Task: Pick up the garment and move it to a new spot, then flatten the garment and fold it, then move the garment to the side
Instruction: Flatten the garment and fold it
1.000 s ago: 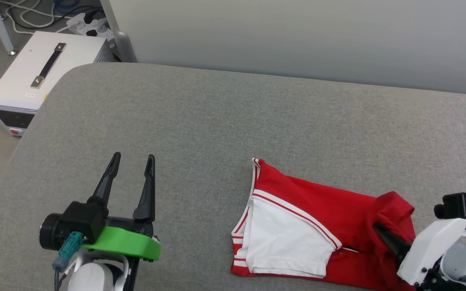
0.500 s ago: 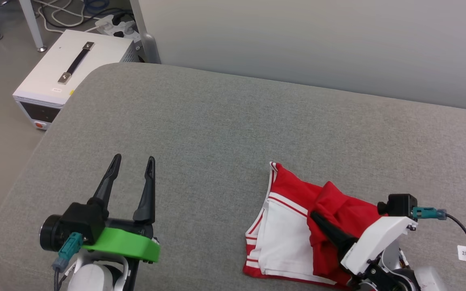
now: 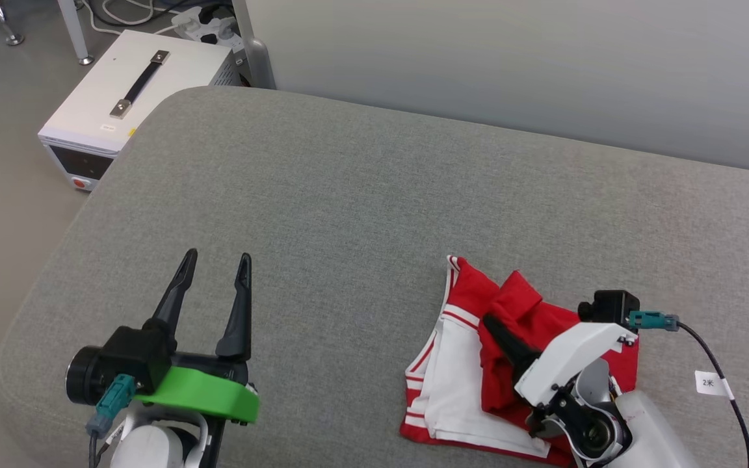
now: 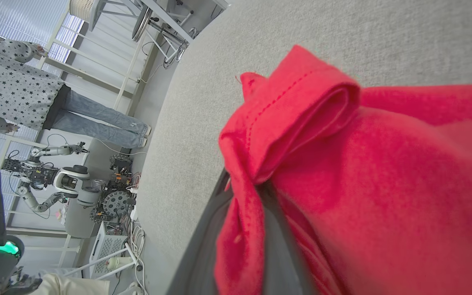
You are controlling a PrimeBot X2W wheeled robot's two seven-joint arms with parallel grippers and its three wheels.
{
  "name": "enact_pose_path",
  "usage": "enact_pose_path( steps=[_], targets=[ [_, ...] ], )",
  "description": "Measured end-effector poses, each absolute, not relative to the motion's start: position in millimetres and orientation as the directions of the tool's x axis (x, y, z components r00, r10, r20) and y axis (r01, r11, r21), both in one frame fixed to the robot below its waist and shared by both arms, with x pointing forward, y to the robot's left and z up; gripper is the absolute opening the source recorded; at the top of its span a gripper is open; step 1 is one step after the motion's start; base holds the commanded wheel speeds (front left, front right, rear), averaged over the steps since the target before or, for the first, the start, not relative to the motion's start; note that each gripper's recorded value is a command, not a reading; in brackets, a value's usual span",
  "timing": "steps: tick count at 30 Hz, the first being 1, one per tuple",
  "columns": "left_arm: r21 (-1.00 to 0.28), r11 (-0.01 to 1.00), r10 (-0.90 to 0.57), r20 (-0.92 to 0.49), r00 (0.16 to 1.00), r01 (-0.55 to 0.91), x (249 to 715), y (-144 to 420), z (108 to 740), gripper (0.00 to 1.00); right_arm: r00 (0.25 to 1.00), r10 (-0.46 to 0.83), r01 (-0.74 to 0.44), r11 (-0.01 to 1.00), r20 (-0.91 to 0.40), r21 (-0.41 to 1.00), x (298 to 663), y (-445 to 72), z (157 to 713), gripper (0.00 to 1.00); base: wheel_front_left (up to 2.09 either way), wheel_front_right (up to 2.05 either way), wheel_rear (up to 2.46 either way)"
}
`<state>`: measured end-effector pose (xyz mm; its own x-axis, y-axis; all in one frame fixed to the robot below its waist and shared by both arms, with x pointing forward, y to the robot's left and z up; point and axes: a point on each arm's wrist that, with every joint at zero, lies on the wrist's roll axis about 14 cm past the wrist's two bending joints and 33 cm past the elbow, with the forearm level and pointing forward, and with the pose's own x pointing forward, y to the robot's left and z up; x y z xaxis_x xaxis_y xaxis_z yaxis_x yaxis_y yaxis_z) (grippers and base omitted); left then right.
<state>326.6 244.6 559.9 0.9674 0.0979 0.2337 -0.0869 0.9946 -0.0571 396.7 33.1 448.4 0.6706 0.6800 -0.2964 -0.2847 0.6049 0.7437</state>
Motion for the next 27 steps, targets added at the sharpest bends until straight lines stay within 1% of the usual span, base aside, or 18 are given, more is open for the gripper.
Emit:
enact_pose_path(
  steps=[1, 2, 3, 4, 8, 11, 14, 17, 19, 22, 24, 27],
  targets=[
    [-0.057, 0.994, 0.099, 0.232, 0.968, -0.088, 326, 245, 559, 1.0, 0.666, 0.683, -0.286, 0.605, -0.3, 0.743, 396, 36, 447, 0.0, 0.0, 0.0, 0.0],
    [-0.058, 0.994, 0.101, 0.23, 0.968, -0.09, 326, 245, 559, 1.0, 0.661, 0.685, -0.283, 0.604, -0.305, 0.745, 396, 38, 444, 0.08, 0.0, 0.0, 0.0],
    [-0.058, 0.994, 0.103, 0.228, 0.968, -0.092, 326, 246, 558, 1.0, 0.653, 0.69, -0.284, 0.606, -0.314, 0.743, 394, 41, 441, 0.56, 0.0, 0.0, 0.0],
    [-0.058, 0.994, 0.104, 0.227, 0.968, -0.093, 326, 246, 558, 1.0, 0.643, 0.693, -0.283, 0.611, -0.326, 0.74, 392, 43, 437, 1.0, 0.0, 0.0, 0.0],
    [-0.059, 0.993, 0.11, 0.224, 0.968, -0.099, 324, 248, 557, 1.0, 0.621, 0.718, -0.315, 0.596, -0.315, 0.738, 386, 57, 440, 1.0, 0.0, 0.0, 0.0],
    [-0.061, 0.993, 0.112, 0.23, 0.967, -0.101, 322, 249, 558, 1.0, 0.582, 0.763, -0.355, 0.55, -0.282, 0.756, 375, 74, 451, 1.0, 0.0, 0.0, 0.0],
    [-0.062, 0.993, 0.115, 0.238, 0.964, -0.103, 320, 250, 561, 1.0, 0.525, 0.814, -0.403, 0.495, -0.248, 0.77, 358, 92, 465, 1.0, 0.0, 0.0, 0.0],
    [-0.065, 0.993, 0.111, 0.243, 0.964, -0.098, 318, 248, 562, 1.0, 0.509, 0.834, -0.442, 0.466, -0.214, 0.766, 352, 100, 478, 1.0, 0.0, 0.0, 0.0],
    [-0.067, 0.994, 0.104, 0.24, 0.965, -0.091, 318, 246, 560, 1.0, 0.523, 0.83, -0.461, 0.469, -0.196, 0.753, 355, 98, 486, 1.0, 0.0, 0.0, 0.0],
    [-0.068, 0.995, 0.087, 0.244, 0.966, -0.072, 320, 240, 561, 1.0, 0.569, 0.805, -0.509, 0.504, -0.166, 0.698, 369, 88, 503, 1.0, 0.0, 0.0, 0.0],
    [-0.068, 0.996, 0.072, 0.246, 0.967, -0.057, 322, 236, 561, 1.0, 0.614, 0.775, -0.542, 0.552, -0.149, 0.633, 383, 76, 515, 1.0, 0.0, 0.0, 0.0],
    [-0.067, 0.997, 0.043, 0.249, 0.968, -0.027, 327, 227, 562, 1.0, 0.711, 0.693, -0.577, 0.672, -0.118, 0.464, 410, 42, 537, 1.0, 0.0, 0.0, 0.0]
  ],
)
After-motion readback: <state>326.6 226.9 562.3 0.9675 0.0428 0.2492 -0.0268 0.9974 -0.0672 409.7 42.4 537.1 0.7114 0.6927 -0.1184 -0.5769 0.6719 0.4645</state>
